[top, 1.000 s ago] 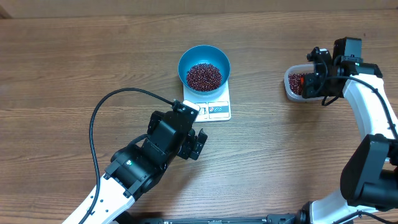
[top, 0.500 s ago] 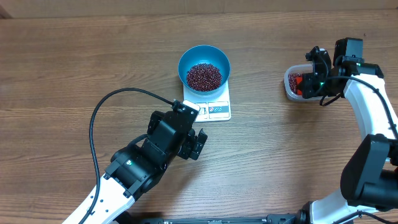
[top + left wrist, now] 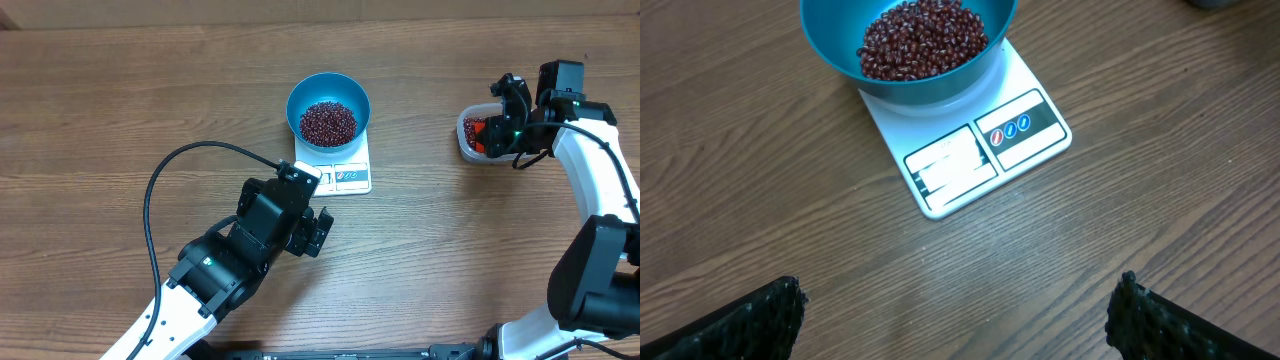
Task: Scoop item into bowl and weigh 150g on scale
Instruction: 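Lower the scoop into the beans and dig with the right gripper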
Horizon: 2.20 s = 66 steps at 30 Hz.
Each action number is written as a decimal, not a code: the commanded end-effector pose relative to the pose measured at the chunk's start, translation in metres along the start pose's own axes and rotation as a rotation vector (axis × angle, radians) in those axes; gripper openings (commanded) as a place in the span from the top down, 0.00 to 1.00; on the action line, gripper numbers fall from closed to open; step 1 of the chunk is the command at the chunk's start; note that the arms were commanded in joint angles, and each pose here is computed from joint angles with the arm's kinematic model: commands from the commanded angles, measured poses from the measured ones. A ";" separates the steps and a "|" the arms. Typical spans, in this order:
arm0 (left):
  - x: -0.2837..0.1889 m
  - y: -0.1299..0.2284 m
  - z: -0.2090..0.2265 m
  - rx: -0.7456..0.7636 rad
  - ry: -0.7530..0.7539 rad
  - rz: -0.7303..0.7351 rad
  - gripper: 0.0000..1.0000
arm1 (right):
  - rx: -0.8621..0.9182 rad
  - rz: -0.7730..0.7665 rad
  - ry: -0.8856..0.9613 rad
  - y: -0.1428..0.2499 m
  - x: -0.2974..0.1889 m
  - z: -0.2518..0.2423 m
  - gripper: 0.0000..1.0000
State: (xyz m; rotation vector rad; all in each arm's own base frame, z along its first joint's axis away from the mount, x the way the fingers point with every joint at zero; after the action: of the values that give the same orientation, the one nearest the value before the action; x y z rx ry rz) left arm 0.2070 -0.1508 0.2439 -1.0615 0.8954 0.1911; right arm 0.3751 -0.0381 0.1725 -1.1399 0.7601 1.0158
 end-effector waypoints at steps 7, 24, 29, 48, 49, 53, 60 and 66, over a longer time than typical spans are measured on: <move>0.003 0.002 -0.001 0.014 0.005 0.010 0.01 | 0.032 0.021 -0.076 0.002 0.011 0.006 0.96; 0.003 0.002 -0.001 0.013 0.005 0.010 0.01 | 0.080 0.019 -0.075 0.001 0.011 0.005 0.96; 0.003 0.002 -0.001 0.013 0.005 0.010 0.01 | 0.091 0.017 -0.073 0.001 0.010 0.002 0.96; 0.003 0.002 -0.001 0.013 0.005 0.010 0.00 | 0.179 -0.011 -0.121 0.001 0.006 -0.028 0.96; 0.003 0.002 -0.001 0.013 0.005 0.010 0.00 | 0.182 -0.008 -0.130 0.001 0.007 -0.028 0.96; 0.003 0.002 -0.001 0.013 0.005 0.010 0.01 | 0.201 0.015 -0.143 0.004 0.016 -0.031 0.96; 0.003 0.002 -0.001 0.013 0.005 0.010 0.00 | 0.224 0.028 -0.139 0.006 0.021 -0.039 0.96; 0.003 0.002 -0.001 0.013 0.005 0.010 0.00 | 0.270 0.013 -0.127 0.007 0.017 -0.051 0.96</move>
State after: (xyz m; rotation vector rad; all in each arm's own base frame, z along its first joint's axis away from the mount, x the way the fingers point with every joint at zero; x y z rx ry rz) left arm 0.2070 -0.1508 0.2439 -1.0615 0.8954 0.1911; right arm 0.3763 -0.0756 0.1589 -0.8741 0.7155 0.9568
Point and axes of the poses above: each gripper's point midway between its finger pads, its own x axis out along the fingers, its own z axis along the line the jaws close on, y = z × x, the point moved 8 cm from there along -x, back along the fingers, and after that the axes turned 11 degrees about x, right-handed, at the moved point
